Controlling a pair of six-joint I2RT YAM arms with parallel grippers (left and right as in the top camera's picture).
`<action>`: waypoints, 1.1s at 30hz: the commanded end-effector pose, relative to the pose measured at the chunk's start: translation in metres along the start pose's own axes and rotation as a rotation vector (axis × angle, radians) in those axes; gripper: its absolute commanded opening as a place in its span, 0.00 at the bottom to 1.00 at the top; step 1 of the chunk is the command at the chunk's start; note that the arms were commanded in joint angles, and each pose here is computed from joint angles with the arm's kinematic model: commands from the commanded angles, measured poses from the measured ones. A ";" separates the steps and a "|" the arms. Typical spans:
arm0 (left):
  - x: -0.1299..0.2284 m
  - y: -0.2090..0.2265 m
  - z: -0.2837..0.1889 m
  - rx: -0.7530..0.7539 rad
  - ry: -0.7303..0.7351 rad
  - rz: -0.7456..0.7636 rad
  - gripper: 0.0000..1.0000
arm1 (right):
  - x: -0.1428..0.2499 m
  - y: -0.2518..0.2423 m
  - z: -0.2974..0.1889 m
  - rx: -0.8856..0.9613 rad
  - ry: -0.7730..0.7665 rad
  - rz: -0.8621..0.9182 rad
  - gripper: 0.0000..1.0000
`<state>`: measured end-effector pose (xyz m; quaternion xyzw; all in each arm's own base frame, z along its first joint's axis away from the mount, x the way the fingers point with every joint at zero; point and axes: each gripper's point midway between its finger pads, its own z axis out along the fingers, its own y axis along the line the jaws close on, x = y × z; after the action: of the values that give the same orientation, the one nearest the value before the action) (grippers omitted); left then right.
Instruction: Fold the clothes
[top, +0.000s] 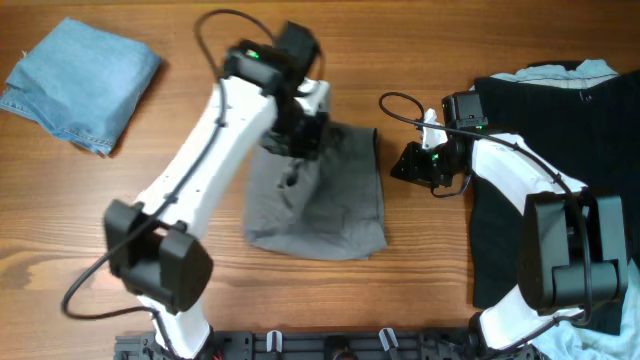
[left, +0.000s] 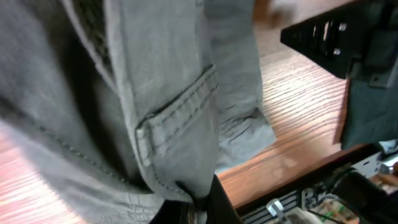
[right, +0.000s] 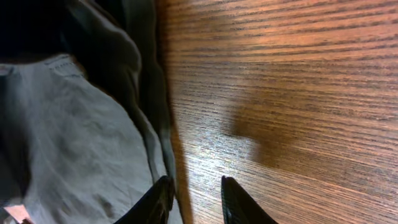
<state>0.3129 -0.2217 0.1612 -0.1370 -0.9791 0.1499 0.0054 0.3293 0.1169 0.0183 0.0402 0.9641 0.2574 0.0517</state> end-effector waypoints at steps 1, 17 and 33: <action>0.009 -0.019 0.050 0.003 0.088 -0.035 0.29 | 0.001 0.008 -0.006 -0.023 -0.010 -0.011 0.33; -0.003 0.097 0.006 0.019 0.022 -0.154 0.06 | 0.034 0.110 -0.036 -0.212 -0.032 -0.463 0.26; 0.092 0.104 0.099 0.108 0.311 -0.271 0.04 | 0.061 0.067 0.027 -0.040 0.171 -0.247 0.05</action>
<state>0.2514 -0.1281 0.0370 -0.0523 -0.9664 0.1757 0.1802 0.2629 0.2064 0.0053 -0.0987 0.9477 0.2994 -0.0500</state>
